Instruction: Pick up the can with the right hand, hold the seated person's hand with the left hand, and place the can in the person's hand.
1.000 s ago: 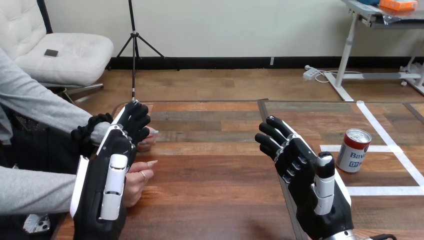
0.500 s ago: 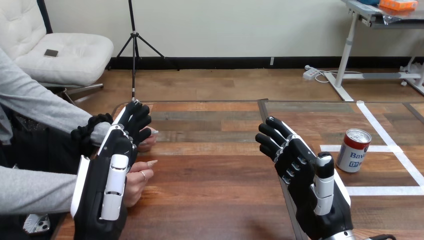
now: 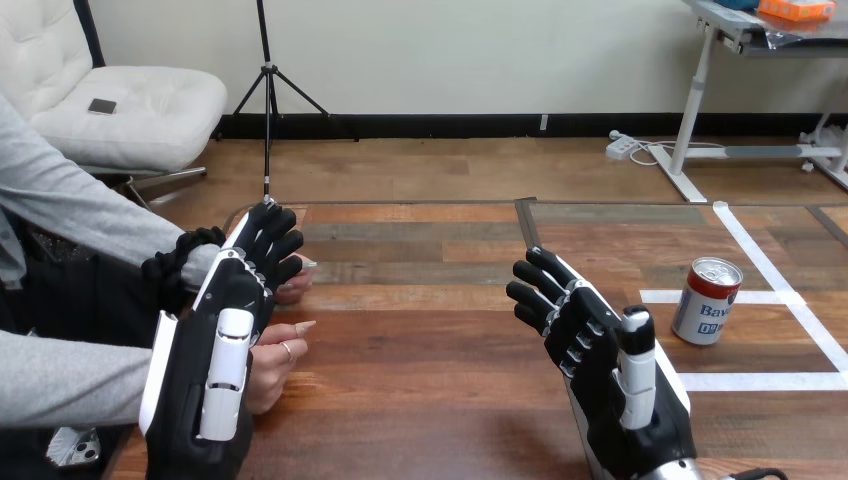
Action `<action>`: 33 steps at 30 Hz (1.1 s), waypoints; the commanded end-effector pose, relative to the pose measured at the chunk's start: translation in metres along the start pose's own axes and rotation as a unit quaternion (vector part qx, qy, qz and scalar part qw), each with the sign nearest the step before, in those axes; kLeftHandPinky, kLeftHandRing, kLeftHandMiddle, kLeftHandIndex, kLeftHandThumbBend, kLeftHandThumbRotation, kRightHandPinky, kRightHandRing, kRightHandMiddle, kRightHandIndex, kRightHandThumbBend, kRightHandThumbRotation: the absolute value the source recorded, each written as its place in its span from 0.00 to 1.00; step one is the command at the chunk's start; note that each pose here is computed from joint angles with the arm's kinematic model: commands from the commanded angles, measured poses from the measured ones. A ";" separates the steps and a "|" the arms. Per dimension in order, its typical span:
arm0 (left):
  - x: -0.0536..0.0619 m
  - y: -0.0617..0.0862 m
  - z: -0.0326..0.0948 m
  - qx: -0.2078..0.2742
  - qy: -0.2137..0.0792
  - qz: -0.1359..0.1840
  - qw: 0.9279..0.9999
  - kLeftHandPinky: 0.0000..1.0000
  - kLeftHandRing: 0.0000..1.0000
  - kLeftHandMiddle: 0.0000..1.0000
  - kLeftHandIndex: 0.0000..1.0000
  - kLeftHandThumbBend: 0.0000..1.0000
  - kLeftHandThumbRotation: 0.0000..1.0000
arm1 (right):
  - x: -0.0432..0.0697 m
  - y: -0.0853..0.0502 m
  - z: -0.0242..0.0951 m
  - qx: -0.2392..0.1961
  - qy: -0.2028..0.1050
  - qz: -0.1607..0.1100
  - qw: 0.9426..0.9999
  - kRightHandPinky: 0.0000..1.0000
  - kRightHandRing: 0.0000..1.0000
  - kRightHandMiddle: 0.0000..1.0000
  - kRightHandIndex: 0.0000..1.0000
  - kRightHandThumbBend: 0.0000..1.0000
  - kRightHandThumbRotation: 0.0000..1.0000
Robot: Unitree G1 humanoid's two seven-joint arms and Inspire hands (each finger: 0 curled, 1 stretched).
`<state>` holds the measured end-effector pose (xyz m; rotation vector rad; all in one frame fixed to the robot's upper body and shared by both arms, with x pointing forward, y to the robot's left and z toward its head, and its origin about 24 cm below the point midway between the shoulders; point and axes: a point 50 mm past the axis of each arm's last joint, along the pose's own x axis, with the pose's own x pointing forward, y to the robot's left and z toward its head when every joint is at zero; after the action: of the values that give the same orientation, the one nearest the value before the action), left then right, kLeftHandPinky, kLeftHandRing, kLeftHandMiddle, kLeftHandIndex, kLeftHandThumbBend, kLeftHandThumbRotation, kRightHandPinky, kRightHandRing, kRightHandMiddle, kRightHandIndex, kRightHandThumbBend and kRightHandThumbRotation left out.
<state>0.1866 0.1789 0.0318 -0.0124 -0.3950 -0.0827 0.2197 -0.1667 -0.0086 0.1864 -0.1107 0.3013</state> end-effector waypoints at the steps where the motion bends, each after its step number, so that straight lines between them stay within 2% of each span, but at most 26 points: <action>1: 0.014 0.000 0.008 0.008 -0.040 -0.003 0.999 0.87 0.89 0.90 0.90 0.42 1.00 | 0.028 -0.014 0.019 -0.026 -0.036 0.003 0.999 0.94 0.90 0.90 0.90 0.99 1.00; 13: 0.015 -0.002 0.008 0.010 -0.036 -0.002 0.999 0.87 0.88 0.89 0.90 0.50 1.00 | 0.042 -0.035 0.027 -0.035 -0.027 -0.014 0.999 0.94 0.90 0.90 0.90 0.98 1.00; 24: 0.016 -0.002 0.008 0.007 -0.039 0.003 0.999 0.87 0.88 0.88 0.89 0.51 1.00 | 0.055 -0.055 0.041 -0.051 -0.036 -0.042 0.997 0.95 0.91 0.91 0.90 0.98 1.00; 33: 0.017 -0.002 0.008 0.009 -0.039 0.000 0.999 0.87 0.87 0.87 0.89 0.50 1.00 | 0.066 -0.067 0.052 -0.062 -0.045 -0.062 0.995 0.90 0.91 0.90 0.90 0.96 1.00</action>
<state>0.1869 0.1779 0.0313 0.0003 -0.3921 -0.0711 0.2735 -0.2182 0.0107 0.1039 -0.1071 0.1652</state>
